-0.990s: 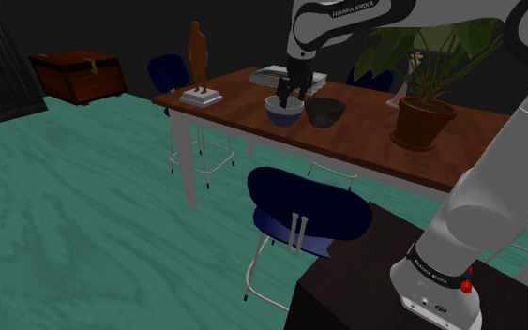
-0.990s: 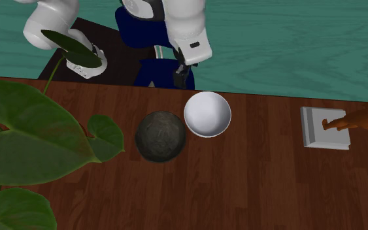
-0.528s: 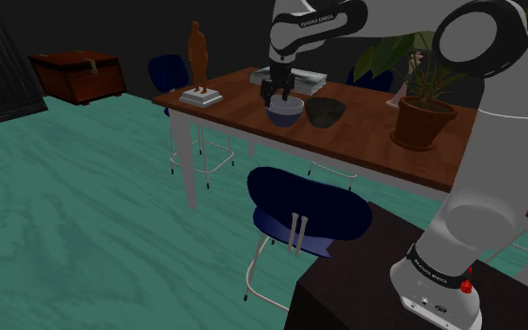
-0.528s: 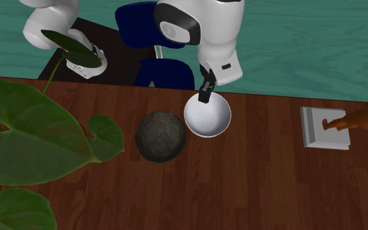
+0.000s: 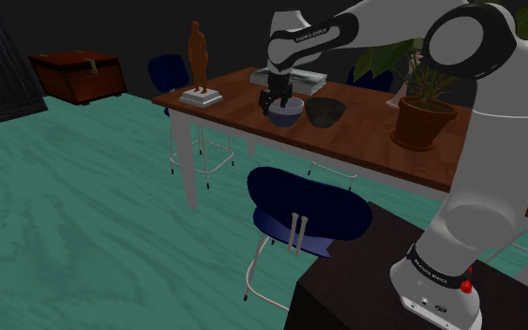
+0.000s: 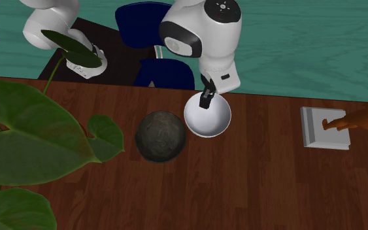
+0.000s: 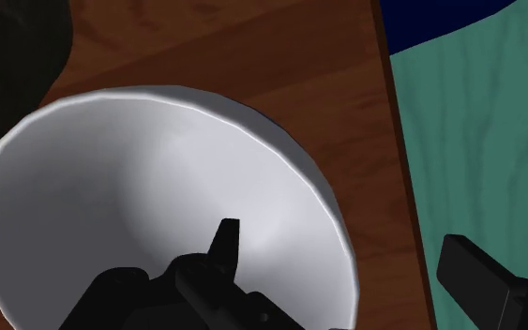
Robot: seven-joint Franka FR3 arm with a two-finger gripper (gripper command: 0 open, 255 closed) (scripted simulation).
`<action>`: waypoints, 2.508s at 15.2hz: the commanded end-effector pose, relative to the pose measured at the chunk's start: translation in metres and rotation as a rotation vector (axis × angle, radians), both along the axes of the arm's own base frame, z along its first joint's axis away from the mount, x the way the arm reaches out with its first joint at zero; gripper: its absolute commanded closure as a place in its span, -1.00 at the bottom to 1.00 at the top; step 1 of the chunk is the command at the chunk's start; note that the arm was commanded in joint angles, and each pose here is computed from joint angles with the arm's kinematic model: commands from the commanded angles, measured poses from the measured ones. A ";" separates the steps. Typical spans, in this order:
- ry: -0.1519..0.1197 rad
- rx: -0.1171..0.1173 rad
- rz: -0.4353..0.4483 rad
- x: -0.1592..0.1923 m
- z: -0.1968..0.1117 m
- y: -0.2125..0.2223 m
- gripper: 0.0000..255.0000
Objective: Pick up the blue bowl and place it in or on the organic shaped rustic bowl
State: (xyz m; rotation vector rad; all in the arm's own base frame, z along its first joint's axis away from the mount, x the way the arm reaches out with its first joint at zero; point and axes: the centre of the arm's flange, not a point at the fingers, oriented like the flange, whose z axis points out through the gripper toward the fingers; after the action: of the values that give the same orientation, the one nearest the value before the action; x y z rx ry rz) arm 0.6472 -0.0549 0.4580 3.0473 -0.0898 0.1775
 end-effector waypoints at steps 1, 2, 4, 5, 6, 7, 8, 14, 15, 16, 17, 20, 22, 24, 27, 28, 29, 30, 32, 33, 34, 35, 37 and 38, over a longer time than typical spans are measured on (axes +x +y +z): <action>-0.001 0.000 0.000 0.001 -0.001 0.000 -1.00; -0.001 0.000 0.000 0.001 -0.001 0.000 -1.00; -0.001 0.000 0.000 0.001 -0.001 0.000 -1.00; -0.001 0.000 0.000 0.001 -0.001 0.000 -1.00; -0.001 0.000 0.000 0.001 -0.001 0.000 -1.00; -0.001 0.000 0.000 0.001 -0.001 0.000 -1.00; -0.001 0.000 0.000 0.001 -0.001 0.000 1.00; -0.001 0.000 0.000 0.001 -0.002 0.000 1.00; -0.001 0.000 0.000 0.001 -0.002 0.000 1.00; -0.001 0.000 0.000 0.001 -0.002 0.000 1.00; -0.001 0.000 0.000 0.001 -0.001 0.000 1.00; -0.001 0.000 0.000 0.001 0.014 0.000 1.00; -0.001 0.000 0.000 0.001 0.025 0.000 1.00; -0.001 0.000 0.000 0.001 0.035 0.000 1.00; -0.001 0.000 0.000 0.001 0.051 0.000 1.00; -0.001 0.000 0.000 0.001 0.057 0.000 1.00; -0.001 0.000 0.000 0.001 0.062 0.000 1.00; -0.001 0.000 0.000 0.001 0.067 0.000 1.00; -0.001 0.000 0.000 0.001 0.078 0.000 1.00; -0.001 0.000 0.000 0.001 0.083 0.000 1.00; -0.001 0.000 0.000 0.001 0.088 0.000 1.00; -0.001 0.000 0.000 0.001 0.094 0.000 1.00; -0.001 0.000 0.000 0.001 0.104 0.000 1.00; -0.001 0.000 0.000 0.001 0.109 0.000 1.00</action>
State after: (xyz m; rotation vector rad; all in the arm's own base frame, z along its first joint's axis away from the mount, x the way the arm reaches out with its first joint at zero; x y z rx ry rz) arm 0.6477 -0.0551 0.5623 3.0474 -0.0896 0.1786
